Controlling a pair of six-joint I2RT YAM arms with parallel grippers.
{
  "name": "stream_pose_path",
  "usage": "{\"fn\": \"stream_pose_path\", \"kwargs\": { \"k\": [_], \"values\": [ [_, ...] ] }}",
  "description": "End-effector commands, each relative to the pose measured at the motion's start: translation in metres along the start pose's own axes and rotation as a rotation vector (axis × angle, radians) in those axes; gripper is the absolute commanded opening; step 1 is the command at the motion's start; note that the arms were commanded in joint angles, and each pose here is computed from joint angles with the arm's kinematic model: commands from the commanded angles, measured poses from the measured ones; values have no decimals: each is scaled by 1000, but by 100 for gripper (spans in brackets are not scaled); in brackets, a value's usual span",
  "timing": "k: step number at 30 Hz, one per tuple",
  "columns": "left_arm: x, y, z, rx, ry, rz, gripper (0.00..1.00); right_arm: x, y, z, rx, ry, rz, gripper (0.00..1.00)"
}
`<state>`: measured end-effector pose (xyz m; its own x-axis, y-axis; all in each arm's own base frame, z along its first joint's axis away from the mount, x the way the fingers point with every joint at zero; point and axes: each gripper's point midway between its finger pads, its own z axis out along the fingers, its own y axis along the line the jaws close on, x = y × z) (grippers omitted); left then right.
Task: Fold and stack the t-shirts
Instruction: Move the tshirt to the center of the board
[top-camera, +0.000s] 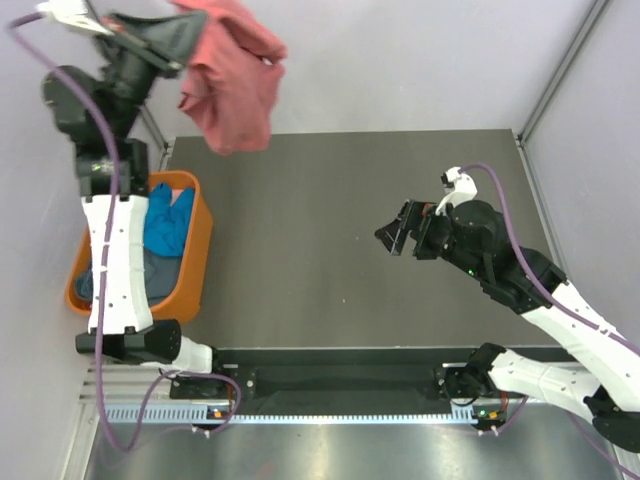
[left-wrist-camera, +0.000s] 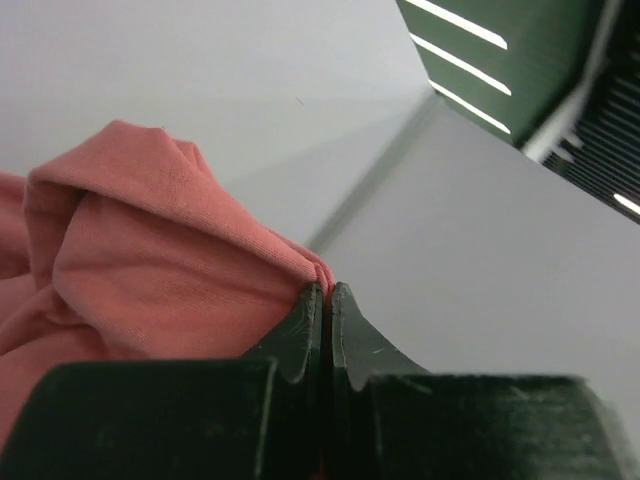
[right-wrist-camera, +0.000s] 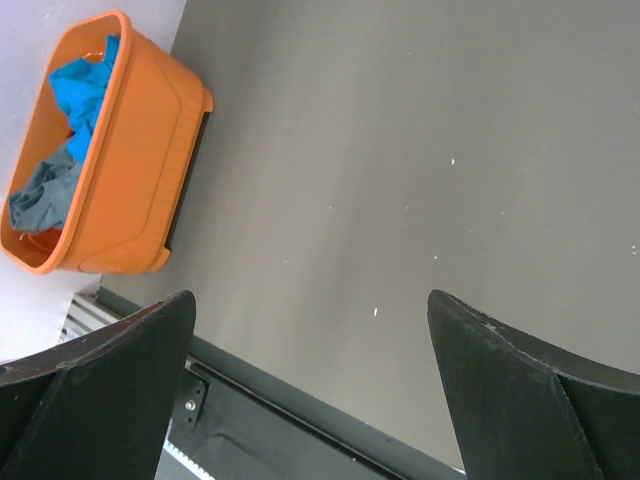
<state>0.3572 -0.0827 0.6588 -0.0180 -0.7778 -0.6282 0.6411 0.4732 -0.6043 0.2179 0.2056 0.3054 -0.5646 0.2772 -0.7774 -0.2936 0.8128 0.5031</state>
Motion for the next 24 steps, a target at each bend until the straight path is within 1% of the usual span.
{"fn": "stream_pose_path", "kwargs": {
  "k": [1,2,4,5,6,7,8,10,11,13,14,15,16,17,18,19,20,21,22,23,24],
  "values": [
    [59,-42,16,172,154,-42,0,-9,-2,-2,5,-42,-2,100],
    [99,-39,18,187,254,-101,0,-7,-3,-2,11,-37,-5,100],
    [148,-30,13,179,375,-151,0,-5,-8,-2,28,-37,-4,100],
    [201,-12,3,144,489,-181,0,-2,-12,-3,48,-29,-6,100],
    [228,-2,-7,112,550,-192,0,-2,-21,-3,83,-40,-5,100],
    [258,12,-23,50,633,-217,0,-1,-26,-3,107,-41,4,100],
    [309,35,-49,-10,744,-234,0,2,-34,-4,138,-38,4,100],
    [349,48,-82,-50,845,-249,0,5,-49,-6,204,-56,14,100],
    [386,68,-117,-129,949,-260,0,7,-57,-7,235,-55,17,100],
    [401,94,-146,-274,976,-191,0,11,-71,-6,290,-66,30,100],
    [416,110,-173,-350,1033,-151,0,12,-77,-6,314,-71,41,100],
    [421,120,-194,-419,1072,-130,5,18,-84,-3,334,-64,47,100],
    [417,126,-205,-454,1061,-85,13,20,-90,-1,355,-61,67,100],
    [424,136,-225,-498,1097,-78,24,21,-91,2,356,-62,80,100],
    [424,140,-241,-539,1123,-69,27,30,-95,8,362,-35,93,100],
    [416,140,-247,-549,1108,-39,31,31,-99,11,369,-31,106,100],
    [415,145,-257,-576,1112,-26,41,36,-102,18,370,-24,114,100],
    [411,147,-267,-604,1123,-11,45,43,-105,26,379,0,125,100],
    [403,149,-268,-622,1097,26,47,44,-115,30,407,1,146,98],
    [400,152,-273,-640,1098,41,48,49,-123,36,425,12,160,95],
    [398,153,-276,-656,1097,51,51,57,-128,44,431,45,174,94]
  ]
}}
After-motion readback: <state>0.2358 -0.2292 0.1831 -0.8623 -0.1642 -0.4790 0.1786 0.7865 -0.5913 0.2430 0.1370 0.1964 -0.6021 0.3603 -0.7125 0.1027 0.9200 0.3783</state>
